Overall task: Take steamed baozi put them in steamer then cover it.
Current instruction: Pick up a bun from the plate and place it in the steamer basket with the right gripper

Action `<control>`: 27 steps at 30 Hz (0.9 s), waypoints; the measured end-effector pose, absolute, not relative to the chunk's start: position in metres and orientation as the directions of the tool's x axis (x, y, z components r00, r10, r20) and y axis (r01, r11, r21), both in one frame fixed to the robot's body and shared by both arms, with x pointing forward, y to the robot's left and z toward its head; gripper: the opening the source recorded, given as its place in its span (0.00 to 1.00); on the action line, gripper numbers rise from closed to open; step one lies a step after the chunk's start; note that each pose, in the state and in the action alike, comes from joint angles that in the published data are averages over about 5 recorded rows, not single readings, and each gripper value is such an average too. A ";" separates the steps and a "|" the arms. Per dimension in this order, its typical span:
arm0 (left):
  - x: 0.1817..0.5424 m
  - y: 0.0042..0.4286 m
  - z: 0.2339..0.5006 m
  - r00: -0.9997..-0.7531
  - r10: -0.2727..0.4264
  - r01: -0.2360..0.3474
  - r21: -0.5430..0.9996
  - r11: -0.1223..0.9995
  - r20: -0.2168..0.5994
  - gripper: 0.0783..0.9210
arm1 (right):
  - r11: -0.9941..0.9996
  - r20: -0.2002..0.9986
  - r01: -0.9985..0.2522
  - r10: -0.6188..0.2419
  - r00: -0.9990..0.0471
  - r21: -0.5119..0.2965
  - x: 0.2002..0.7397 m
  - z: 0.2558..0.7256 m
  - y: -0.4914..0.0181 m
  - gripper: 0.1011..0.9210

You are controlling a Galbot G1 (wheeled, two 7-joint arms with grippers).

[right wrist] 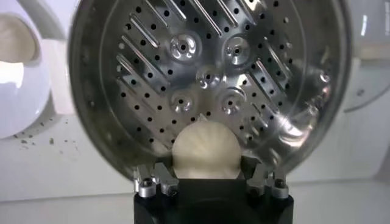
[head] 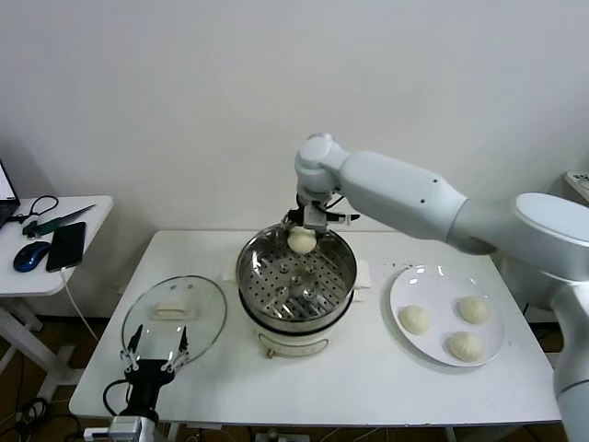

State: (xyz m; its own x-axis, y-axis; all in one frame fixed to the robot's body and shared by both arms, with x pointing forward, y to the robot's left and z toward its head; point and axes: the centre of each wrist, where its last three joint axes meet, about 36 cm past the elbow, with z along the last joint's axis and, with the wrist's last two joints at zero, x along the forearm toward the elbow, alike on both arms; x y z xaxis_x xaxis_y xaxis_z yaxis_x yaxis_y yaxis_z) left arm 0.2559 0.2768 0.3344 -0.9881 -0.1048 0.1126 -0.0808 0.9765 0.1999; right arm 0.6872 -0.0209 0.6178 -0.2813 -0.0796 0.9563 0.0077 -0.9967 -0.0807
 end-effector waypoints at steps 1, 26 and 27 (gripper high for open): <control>0.256 0.277 0.335 -0.988 -0.105 -0.081 0.198 0.977 0.113 0.88 | -0.997 0.957 0.010 -0.076 -0.279 -0.076 0.687 0.613 -0.019 0.75; 0.250 0.278 0.334 -0.987 -0.108 -0.086 0.174 0.981 0.123 0.88 | -0.998 0.958 0.022 -0.058 -0.281 -0.054 0.686 0.605 -0.014 0.88; 0.250 0.278 0.335 -0.987 -0.108 -0.086 0.173 0.981 0.122 0.88 | -0.998 0.957 0.021 -0.060 -0.283 -0.056 0.685 0.609 -0.017 0.88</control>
State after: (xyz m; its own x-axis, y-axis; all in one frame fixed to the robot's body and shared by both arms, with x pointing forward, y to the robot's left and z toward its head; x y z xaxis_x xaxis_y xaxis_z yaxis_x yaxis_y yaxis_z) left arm 0.2498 0.2781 0.3347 -0.9866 -0.1084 0.1219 -0.0864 0.9811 0.1732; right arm 0.6855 -0.0166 0.6090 -0.2835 -0.0599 0.9571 0.0208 -0.9982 -0.0563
